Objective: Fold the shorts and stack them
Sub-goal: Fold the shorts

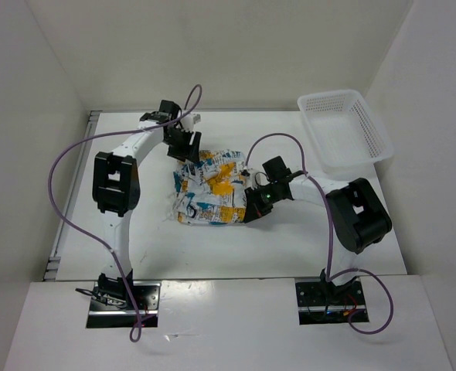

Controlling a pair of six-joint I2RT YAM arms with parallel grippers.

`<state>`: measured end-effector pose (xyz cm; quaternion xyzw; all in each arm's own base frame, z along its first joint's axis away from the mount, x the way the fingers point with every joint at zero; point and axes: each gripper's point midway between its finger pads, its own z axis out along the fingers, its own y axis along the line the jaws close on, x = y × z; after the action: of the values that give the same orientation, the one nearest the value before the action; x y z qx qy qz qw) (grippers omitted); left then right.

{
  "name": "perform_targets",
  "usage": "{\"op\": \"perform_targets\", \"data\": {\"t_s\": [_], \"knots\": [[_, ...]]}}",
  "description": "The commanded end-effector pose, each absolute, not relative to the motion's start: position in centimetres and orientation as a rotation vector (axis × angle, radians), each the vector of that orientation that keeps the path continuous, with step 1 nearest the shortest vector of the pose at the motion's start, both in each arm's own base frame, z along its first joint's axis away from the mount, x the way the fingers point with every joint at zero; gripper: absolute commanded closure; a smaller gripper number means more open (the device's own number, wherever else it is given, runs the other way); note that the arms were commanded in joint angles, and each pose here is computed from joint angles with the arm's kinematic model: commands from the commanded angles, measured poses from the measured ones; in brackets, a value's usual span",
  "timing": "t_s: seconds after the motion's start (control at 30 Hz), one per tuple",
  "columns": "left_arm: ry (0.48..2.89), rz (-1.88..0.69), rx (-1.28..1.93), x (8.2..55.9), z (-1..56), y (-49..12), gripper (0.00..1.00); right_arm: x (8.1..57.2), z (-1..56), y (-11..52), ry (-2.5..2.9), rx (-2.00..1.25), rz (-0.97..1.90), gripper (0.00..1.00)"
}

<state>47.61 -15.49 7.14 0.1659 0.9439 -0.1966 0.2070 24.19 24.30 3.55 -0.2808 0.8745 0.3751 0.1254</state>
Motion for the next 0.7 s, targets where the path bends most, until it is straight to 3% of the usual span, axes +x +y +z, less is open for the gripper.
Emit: {"op": "perform_targets", "data": {"t_s": [0.0, 0.1, 0.2, 0.3, 0.37, 0.67], "knots": [[2.644, -0.648, 0.507, 45.7, 7.9, -17.1, 0.27, 24.9, 4.5, 24.1, 2.489, -0.851, 1.058, 1.00], [2.678, -0.668, 0.517, 44.8, 6.9, -17.6, 0.32, 24.9, 4.8, 24.1, 2.479, -0.853, 1.057, 1.00], [2.727, -0.748, 0.517, 43.5, 6.1, -18.1, 0.45, 25.5, 5.1, 24.3, 2.461, -0.854, 1.043, 1.00], [2.754, -0.734, 0.523, 43.3, 5.8, -18.2, 0.80, 25.5, 5.1, 24.3, 2.467, -0.843, 1.046, 1.00], [2.736, -0.703, 0.524, 44.0, 6.3, -18.1, 0.95, 25.5, 5.1, 24.3, 2.467, -0.843, 1.046, 1.00], [2.621, -0.293, 0.448, 49.7, 7.4, -14.0, 1.00, 25.1, 4.8, 24.1, 2.456, -0.864, 1.040, 1.00]]}}
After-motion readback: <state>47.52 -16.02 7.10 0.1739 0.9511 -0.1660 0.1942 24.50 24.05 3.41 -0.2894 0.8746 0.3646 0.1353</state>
